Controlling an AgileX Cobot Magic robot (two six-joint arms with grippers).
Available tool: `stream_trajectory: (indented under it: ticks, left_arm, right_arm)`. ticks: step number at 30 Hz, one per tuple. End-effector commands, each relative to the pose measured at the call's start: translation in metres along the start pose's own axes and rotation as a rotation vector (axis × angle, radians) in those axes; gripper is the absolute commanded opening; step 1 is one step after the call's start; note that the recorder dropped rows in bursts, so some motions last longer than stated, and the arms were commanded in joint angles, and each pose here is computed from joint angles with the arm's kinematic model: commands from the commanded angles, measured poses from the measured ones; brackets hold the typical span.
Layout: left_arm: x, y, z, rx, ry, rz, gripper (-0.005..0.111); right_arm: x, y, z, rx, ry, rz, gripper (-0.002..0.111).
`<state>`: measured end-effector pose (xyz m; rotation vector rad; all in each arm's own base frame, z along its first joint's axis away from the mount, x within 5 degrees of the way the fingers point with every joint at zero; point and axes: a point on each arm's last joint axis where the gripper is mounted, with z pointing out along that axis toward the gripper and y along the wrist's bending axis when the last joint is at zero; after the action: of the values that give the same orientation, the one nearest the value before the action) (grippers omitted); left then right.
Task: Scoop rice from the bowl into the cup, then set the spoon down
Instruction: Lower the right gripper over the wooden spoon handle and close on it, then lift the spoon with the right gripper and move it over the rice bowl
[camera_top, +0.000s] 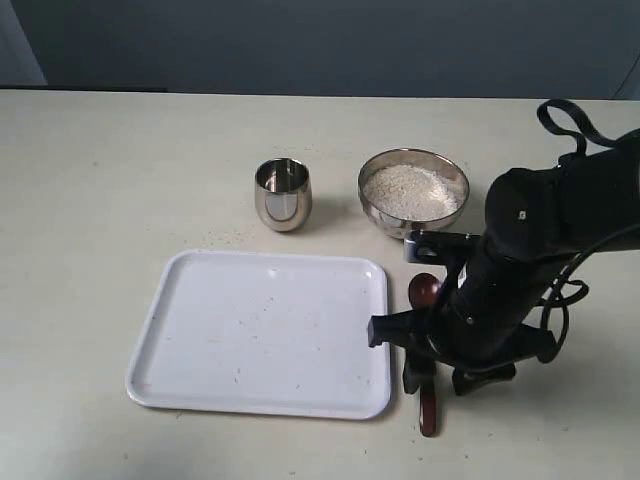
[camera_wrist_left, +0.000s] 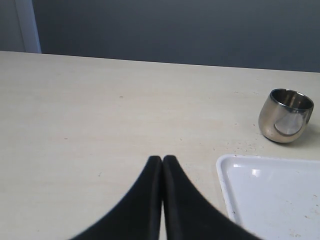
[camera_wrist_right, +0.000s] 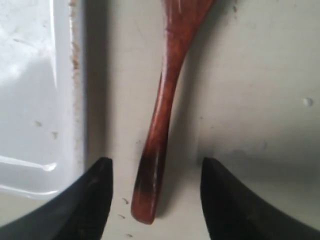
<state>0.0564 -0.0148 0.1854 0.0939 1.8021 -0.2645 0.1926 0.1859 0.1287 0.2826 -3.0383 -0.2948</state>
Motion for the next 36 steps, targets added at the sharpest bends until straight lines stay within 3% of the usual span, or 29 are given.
stream_trajectory:
  ticks: [1,22,31,36]
  left_arm:
    - [-0.002,0.0,0.0,0.005,-0.015,0.001,0.001]
    - [-0.002,0.0,0.0,0.005,-0.015,0.001,0.001]
    - [-0.002,0.0,0.0,0.004,-0.015,0.003,0.001]
    - [-0.002,0.0,0.0,0.005,-0.015,0.0,0.001]
  right_arm:
    - [0.0,0.0,0.002,0.0,0.0,0.008,0.051]
    - [0.005,0.005,0.003,-0.004,0.023,0.031,0.051]
    - [0.01,0.01,0.006,0.055,0.012,0.018,0.051]
    - [0.01,0.008,0.014,0.068,0.039,0.033,0.041]
